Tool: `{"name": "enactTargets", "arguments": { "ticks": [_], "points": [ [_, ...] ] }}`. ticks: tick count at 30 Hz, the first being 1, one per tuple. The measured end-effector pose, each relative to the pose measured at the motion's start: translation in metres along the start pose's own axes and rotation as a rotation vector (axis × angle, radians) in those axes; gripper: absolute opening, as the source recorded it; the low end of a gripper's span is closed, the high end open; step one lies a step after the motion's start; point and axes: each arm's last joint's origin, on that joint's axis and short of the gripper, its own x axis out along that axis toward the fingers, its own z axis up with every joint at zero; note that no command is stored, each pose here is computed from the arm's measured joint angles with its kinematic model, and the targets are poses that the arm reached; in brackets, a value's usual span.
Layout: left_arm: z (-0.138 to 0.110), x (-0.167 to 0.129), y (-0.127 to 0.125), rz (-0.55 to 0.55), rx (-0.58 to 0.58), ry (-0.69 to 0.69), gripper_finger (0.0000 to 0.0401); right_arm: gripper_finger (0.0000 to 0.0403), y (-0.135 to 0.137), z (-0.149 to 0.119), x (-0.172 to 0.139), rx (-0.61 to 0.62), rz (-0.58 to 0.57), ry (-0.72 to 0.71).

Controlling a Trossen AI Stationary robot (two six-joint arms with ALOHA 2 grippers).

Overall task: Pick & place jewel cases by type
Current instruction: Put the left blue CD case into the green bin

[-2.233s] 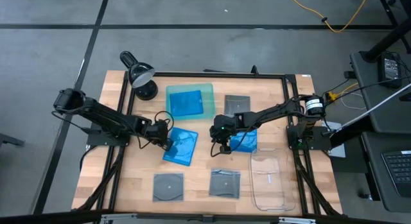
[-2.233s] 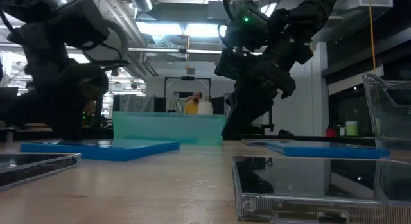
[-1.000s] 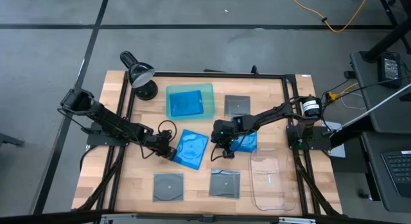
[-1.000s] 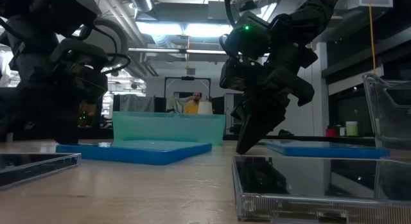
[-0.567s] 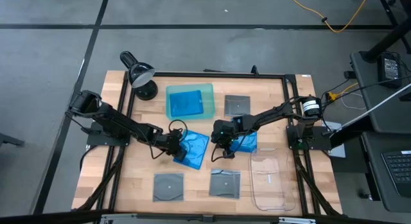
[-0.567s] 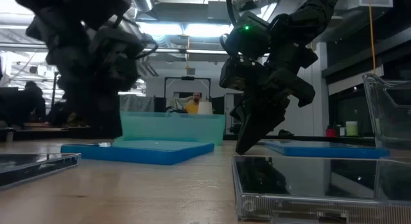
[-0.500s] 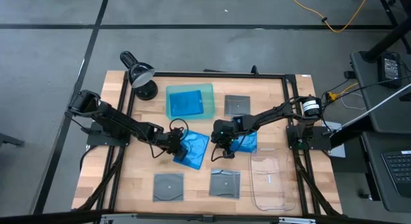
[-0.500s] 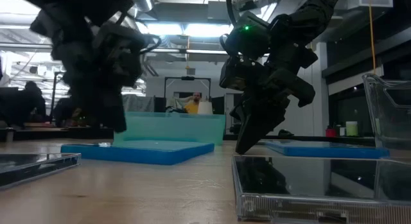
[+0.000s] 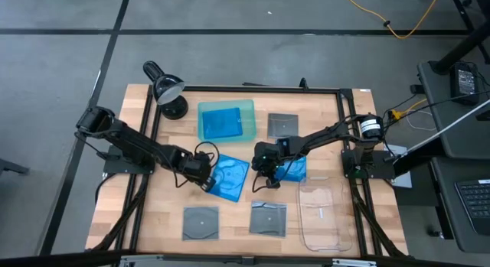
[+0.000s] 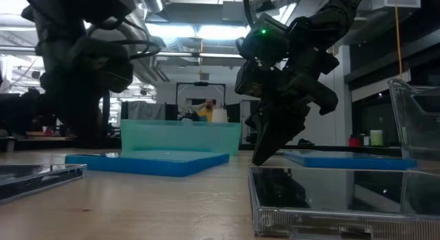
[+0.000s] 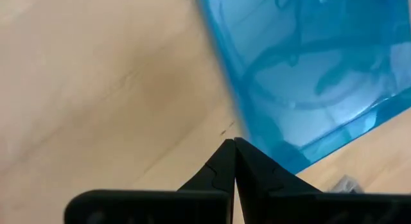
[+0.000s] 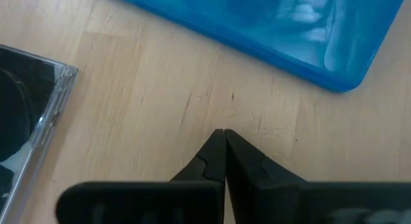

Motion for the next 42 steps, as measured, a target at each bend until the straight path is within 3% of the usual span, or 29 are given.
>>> {"name": "enactTargets", "arguments": {
  "ticks": [7, 14, 21, 25, 29, 42],
  "points": [
    [-0.016, 0.009, -0.002, 0.023, 0.0, 0.074, 0.0002, 0.0008, 0.0, 0.0, 0.0, 0.0, -0.001, 0.0],
    [-0.02, 0.027, -0.01, -0.034, 0.001, 0.104, 0.0002, 0.0009, 0.0, 0.0, 0.0, 0.002, -0.001, 0.0],
    [-0.007, 0.03, -0.014, -0.106, 0.0, 0.095, 0.0001, 0.0009, 0.0, 0.0, 0.0, -0.001, -0.002, 0.0],
    [0.004, 0.03, -0.02, -0.171, -0.003, -0.007, 0.0001, 0.0009, 0.0, 0.0, 0.0, 0.0, -0.002, 0.0],
    [0.011, 0.03, -0.022, -0.219, 0.003, -0.024, 0.0001, 0.0009, -0.001, 0.0, 0.0, 0.001, -0.003, 0.0],
    [0.032, 0.022, -0.015, -0.225, 0.004, -0.066, 0.0003, 0.0009, -0.003, -0.001, 0.0, 0.008, -0.013, 0.003]
  ]
}}
